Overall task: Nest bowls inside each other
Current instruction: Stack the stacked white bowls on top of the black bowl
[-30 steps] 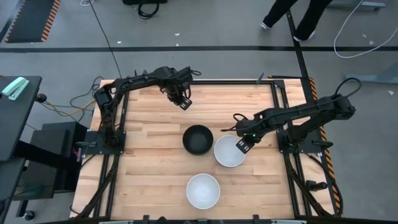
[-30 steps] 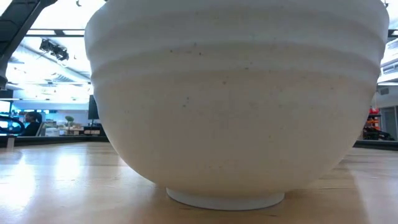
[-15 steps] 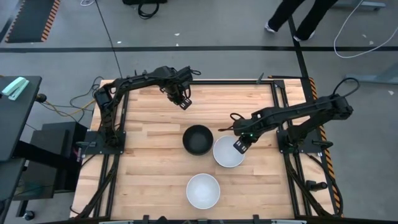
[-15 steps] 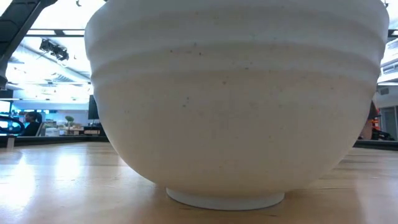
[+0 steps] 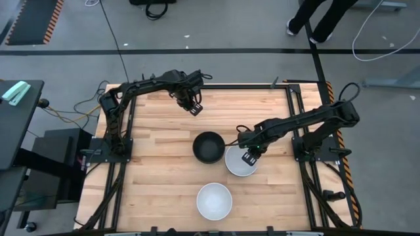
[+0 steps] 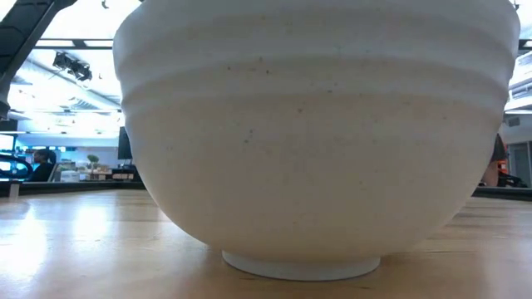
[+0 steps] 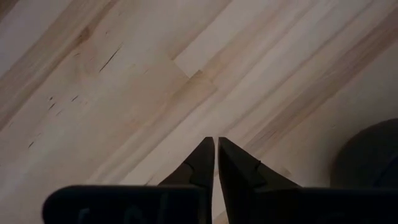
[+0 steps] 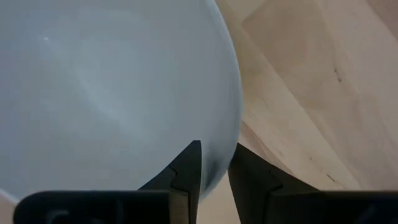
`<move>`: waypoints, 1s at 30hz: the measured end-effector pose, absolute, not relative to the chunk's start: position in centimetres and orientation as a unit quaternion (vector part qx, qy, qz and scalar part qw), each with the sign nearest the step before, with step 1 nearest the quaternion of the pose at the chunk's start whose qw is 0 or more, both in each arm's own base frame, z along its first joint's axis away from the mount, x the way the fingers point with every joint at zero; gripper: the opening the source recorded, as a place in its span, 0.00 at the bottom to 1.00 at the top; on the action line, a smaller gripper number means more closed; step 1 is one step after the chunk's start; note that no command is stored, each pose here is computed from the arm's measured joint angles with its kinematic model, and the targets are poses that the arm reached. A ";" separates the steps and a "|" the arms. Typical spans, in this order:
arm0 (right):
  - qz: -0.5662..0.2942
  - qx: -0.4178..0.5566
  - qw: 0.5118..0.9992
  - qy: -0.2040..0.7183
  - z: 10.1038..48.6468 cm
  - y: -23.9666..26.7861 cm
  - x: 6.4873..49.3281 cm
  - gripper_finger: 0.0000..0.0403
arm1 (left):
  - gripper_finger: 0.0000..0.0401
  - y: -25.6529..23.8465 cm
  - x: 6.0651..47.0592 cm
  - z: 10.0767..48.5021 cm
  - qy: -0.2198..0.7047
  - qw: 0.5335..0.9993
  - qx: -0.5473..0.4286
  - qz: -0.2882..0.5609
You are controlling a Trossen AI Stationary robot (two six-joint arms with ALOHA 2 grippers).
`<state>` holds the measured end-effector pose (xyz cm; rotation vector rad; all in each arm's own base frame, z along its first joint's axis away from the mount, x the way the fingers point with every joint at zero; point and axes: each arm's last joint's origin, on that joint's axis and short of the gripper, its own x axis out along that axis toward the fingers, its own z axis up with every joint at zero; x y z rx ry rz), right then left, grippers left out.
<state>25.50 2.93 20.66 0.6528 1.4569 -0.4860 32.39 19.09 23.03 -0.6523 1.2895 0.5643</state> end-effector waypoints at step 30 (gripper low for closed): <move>-0.189 0.280 0.681 0.650 19.2 2.1 26.9 0.04 | 0.04 19.6 32.1 23.0 0.584 0.715 -0.289 0.253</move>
